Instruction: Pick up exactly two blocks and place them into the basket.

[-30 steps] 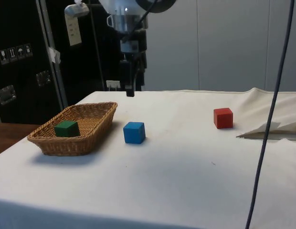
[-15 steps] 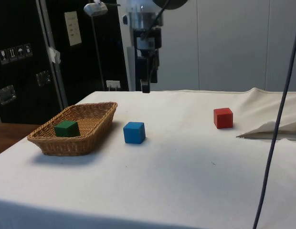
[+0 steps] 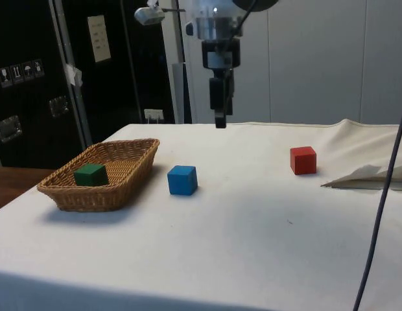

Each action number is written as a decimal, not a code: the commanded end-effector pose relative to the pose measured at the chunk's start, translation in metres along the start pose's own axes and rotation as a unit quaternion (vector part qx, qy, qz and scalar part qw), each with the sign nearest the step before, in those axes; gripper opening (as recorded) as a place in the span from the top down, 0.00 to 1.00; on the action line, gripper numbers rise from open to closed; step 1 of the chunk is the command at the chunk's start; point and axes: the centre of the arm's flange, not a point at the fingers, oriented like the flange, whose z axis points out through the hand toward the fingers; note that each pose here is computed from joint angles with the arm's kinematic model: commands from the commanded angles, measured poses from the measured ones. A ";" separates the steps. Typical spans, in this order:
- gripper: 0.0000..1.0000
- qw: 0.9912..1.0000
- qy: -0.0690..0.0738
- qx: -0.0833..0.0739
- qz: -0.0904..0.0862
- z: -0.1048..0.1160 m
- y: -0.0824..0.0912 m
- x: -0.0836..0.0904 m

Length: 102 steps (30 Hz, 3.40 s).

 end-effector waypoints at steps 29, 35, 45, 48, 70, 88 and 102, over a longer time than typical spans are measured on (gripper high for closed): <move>0.00 0.999 -0.035 -0.009 -0.017 0.040 0.060 -0.065; 0.00 0.999 -0.040 -0.008 -0.023 0.050 0.078 -0.079; 0.00 0.999 -0.037 0.002 -0.025 0.068 0.089 -0.109; 0.00 0.999 -0.036 0.004 -0.025 0.072 0.089 -0.116; 0.00 0.998 -0.025 0.028 -0.059 0.097 0.095 -0.167; 0.00 0.996 -0.014 0.028 -0.078 0.102 0.090 -0.174; 0.00 0.995 -0.002 0.021 -0.093 0.102 0.084 -0.172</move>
